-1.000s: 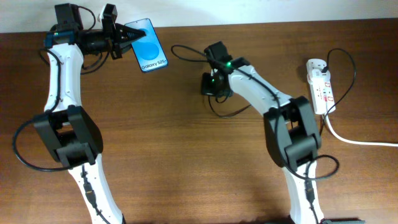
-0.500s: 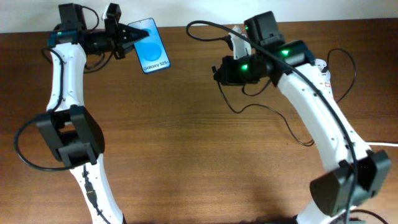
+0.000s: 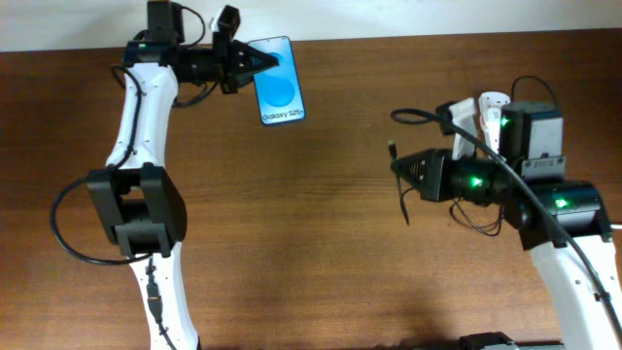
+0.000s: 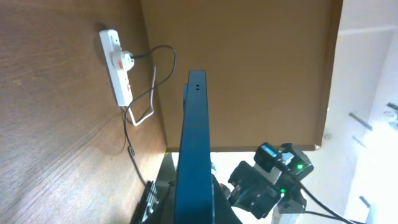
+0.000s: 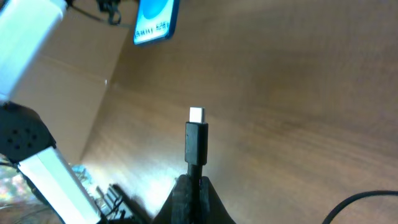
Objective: Plug charger to phone and switch on socket
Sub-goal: 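Lift the plug and bring it under the phone's bottom port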
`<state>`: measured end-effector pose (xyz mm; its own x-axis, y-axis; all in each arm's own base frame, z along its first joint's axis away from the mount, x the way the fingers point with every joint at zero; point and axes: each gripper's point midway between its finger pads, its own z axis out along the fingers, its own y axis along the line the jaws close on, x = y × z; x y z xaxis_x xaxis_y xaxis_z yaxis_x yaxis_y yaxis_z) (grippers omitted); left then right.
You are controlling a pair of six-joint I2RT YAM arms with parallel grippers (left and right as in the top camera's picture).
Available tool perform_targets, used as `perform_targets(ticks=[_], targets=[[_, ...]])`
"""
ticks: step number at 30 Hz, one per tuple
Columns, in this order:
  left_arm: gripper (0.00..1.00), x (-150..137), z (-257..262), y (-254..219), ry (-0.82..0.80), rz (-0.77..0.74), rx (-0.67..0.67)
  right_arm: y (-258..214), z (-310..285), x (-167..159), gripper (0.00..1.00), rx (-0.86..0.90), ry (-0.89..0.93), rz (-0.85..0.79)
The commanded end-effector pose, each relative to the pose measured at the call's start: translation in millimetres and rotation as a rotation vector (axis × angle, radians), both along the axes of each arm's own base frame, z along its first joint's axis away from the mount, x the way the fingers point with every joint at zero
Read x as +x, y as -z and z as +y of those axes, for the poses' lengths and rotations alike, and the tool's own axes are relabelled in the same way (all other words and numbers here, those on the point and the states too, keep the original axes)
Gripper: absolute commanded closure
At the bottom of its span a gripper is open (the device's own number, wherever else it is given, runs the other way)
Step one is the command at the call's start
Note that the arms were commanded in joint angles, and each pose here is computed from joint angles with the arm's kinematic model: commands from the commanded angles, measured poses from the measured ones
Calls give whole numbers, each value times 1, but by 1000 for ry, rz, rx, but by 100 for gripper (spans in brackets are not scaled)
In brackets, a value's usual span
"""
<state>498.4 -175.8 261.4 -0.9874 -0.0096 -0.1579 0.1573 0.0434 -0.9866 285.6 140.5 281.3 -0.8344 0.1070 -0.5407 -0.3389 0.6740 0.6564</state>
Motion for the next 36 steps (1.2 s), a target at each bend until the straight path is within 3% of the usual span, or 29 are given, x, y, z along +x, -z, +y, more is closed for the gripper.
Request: perform_targets(ticks=[1,7,15,24,27,36], targets=[[100,-12,-18,-11,64,-35,-45,11,9,-15,96,82,-53,62],[100,-28,-49,-8,123,8,-35,35,13,-18,96,116,-67,107],[100,-52,-118,19,178,84,126,43,14,-14,96,106,-50,91],[100,-51,-122,15,185,74,110,49,46,-1,96,113,164,73],[100,-49,-124,2,211,31,55,54,49,7,96,126,171,90],[100,-41,-125,11,159,113,115,51,51,12,96,137,164,67]])
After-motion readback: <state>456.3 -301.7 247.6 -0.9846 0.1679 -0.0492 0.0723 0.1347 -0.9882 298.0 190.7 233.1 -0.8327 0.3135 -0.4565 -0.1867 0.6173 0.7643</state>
